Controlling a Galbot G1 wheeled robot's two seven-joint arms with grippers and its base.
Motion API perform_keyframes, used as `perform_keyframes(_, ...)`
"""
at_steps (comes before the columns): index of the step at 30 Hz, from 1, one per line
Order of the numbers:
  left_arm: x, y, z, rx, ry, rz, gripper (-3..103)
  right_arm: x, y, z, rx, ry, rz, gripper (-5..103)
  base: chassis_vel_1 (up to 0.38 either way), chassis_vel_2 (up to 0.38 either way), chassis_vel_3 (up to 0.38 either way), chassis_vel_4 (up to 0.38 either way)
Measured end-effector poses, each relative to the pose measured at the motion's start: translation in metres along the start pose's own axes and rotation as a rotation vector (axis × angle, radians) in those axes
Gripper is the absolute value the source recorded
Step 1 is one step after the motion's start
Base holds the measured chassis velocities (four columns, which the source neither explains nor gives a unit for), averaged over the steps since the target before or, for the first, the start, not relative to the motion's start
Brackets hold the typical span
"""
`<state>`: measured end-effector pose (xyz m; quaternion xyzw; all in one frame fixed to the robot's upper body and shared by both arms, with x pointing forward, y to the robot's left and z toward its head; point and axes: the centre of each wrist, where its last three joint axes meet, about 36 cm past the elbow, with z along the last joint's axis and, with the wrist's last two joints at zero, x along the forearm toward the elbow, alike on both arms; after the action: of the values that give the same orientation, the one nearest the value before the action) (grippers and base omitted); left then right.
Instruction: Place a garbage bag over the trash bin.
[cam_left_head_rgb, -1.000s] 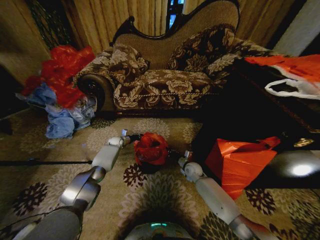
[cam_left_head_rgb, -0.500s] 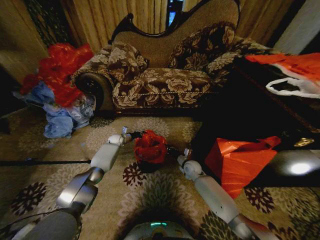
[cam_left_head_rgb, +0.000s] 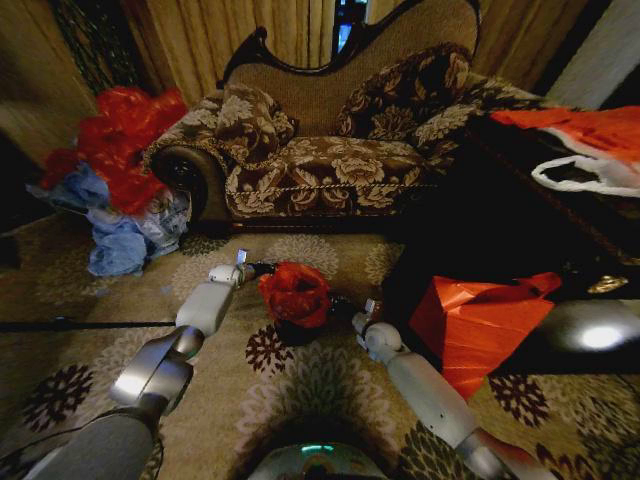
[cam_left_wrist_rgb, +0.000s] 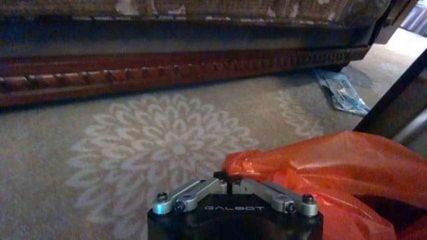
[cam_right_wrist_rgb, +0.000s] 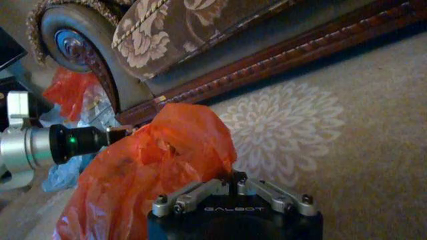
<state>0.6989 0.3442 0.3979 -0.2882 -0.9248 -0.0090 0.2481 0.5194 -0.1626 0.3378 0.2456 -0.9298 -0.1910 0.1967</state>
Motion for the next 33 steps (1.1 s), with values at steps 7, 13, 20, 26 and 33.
perform_keyframes(7, -0.006, -0.007, 0.016, -0.007, 0.067, 0.037, 0, 0.001, 0.001, 0.002, 0.005, 0.004, -0.008, 0, 0.0, 0.0, 0.0, 0.0)
perform_keyframes(13, -0.016, -0.018, 0.033, -0.004, 0.121, 0.053, 0, 0.0, 0.001, 0.007, 0.006, 0.007, -0.012, 0, 0.0, 0.0, 0.0, 0.0)
perform_keyframes(20, -0.018, -0.02, 0.043, 0.015, 0.135, 0.05, 0, 0.0, 0.001, 0.017, 0.007, 0.019, -0.007, 0, 0.0, 0.0, 0.0, 0.0)
perform_keyframes(26, -0.014, -0.017, 0.056, 0.029, 0.151, 0.035, 0, 0.0, 0.002, 0.025, 0.01, 0.026, 0.0, 0, 0.0, 0.0, 0.0, 0.0)
perform_keyframes(33, -0.008, -0.014, 0.075, 0.051, 0.167, -0.009, 0, -0.009, 0.008, 0.031, 0.002, 0.017, 0.007, 0, 0.0, 0.0, 0.0, 0.0)
